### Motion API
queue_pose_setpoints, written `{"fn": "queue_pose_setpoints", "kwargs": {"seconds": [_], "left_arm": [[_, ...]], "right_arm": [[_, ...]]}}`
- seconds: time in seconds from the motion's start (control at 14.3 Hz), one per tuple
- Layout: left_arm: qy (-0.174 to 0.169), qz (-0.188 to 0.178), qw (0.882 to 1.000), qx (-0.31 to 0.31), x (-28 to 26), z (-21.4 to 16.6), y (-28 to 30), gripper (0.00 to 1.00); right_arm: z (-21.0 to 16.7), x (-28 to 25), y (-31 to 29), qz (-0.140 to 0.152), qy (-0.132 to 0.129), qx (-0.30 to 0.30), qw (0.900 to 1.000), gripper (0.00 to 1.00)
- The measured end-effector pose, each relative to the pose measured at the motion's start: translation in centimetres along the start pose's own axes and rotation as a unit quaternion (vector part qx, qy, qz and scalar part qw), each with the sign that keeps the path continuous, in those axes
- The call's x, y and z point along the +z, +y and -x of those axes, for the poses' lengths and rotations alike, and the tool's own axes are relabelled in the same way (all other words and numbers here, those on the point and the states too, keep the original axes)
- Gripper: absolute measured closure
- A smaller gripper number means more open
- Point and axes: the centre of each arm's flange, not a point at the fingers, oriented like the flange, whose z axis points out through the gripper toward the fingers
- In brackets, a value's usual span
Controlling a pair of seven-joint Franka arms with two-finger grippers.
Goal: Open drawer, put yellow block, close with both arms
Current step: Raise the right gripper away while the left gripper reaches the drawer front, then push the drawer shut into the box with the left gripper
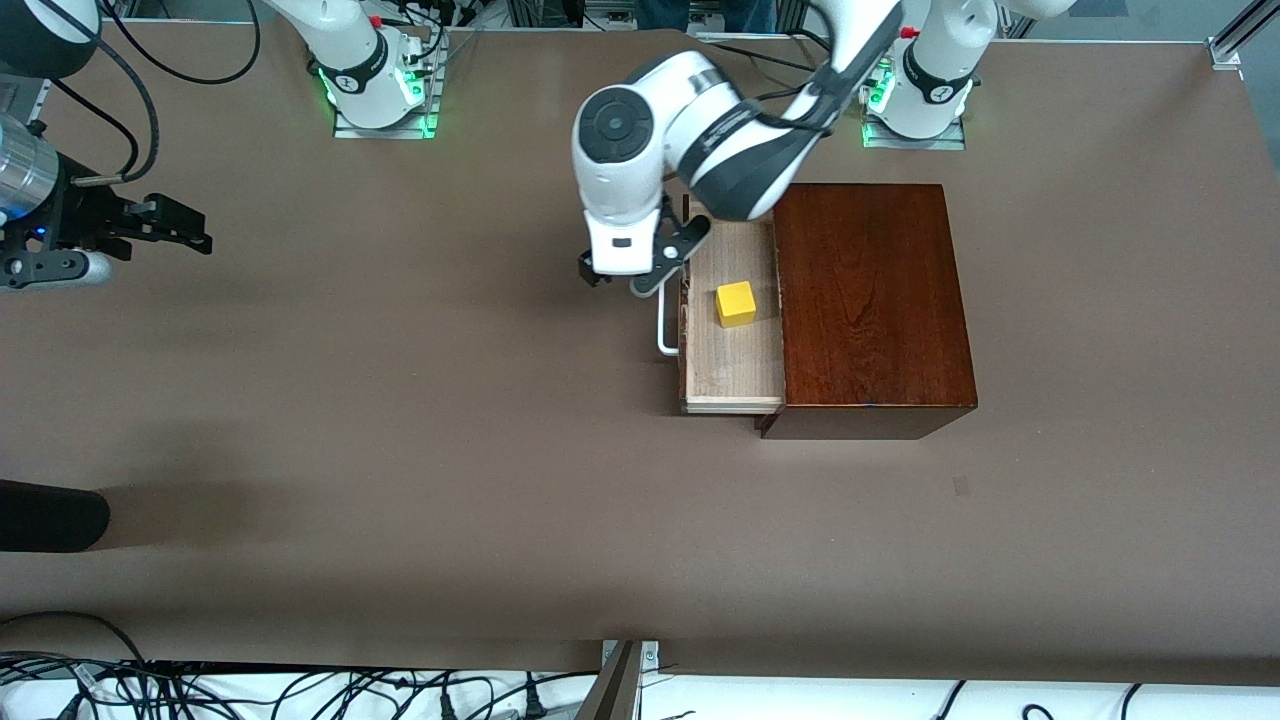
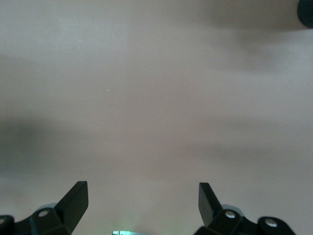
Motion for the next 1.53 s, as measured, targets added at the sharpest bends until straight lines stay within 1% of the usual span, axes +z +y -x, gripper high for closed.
{"fn": "queue_pose_setpoints", "kwargs": {"seconds": [0.07,0.14,0.21,0.28,0.35,0.56,0.63,0.7,0.84,0.98,1.12,1.33,1.53], "left_arm": [[-0.001,0.0,1.0,-0.002,1.2,0.6,0.4,0.07],[-0.002,-0.001,1.0,-0.002,1.9,0.8,0.6,0.16],[-0.002,-0.001,1.0,-0.002,2.2,0.6,0.8,0.29],[-0.001,-0.002,1.0,-0.004,2.5,0.3,0.9,0.39],[0.0,-0.004,1.0,-0.007,2.8,-0.1,1.0,0.51],[0.006,-0.008,1.0,-0.016,3.4,-1.3,1.2,0.78],[0.01,-0.009,1.0,-0.022,3.5,-2.0,1.3,0.9],[0.014,-0.009,0.999,-0.028,3.6,-2.9,1.5,0.98],[0.021,-0.009,0.999,-0.039,3.7,-4.4,1.6,0.99],[0.028,-0.011,0.999,-0.04,3.9,-5.0,1.6,0.99],[0.041,-0.015,0.998,-0.036,4.5,-5.3,1.7,0.99],[0.049,-0.023,0.998,-0.035,5.3,-5.5,1.6,0.99],[0.073,-0.028,0.997,-0.023,5.7,-5.4,1.5,0.99]], "right_arm": [[-0.1,-0.1,0.0,0.0,0.006,-0.002,1.0,0.0],[-0.2,-0.2,-0.1,0.001,0.011,-0.003,1.0,0.0],[-0.3,-0.3,-0.3,0.001,0.014,-0.005,1.0,0.0],[-0.4,-0.4,-0.6,0.002,0.018,-0.008,1.0,0.0],[-0.6,-0.5,-0.9,0.002,0.023,-0.011,1.0,0.0],[-1.3,-1.5,-2.2,0.005,0.036,-0.022,0.999,0.0],[-1.4,-1.7,-2.9,0.005,0.039,-0.028,0.999,0.0],[-1.5,-1.9,-3.6,0.006,0.041,-0.034,0.999,0.0],[-1.8,-2.1,-4.3,0.008,0.051,-0.04,0.998,0.0],[-1.9,-2.1,-4.3,0.008,0.055,-0.04,0.998,0.0],[-1.9,-2.1,-3.6,0.008,0.057,-0.038,0.998,0.0],[-1.6,-1.5,-2.6,-0.004,0.064,-0.039,0.997,0.0],[-1.1,-1.1,-2.1,-0.007,0.061,-0.056,0.997,0.0]]}}
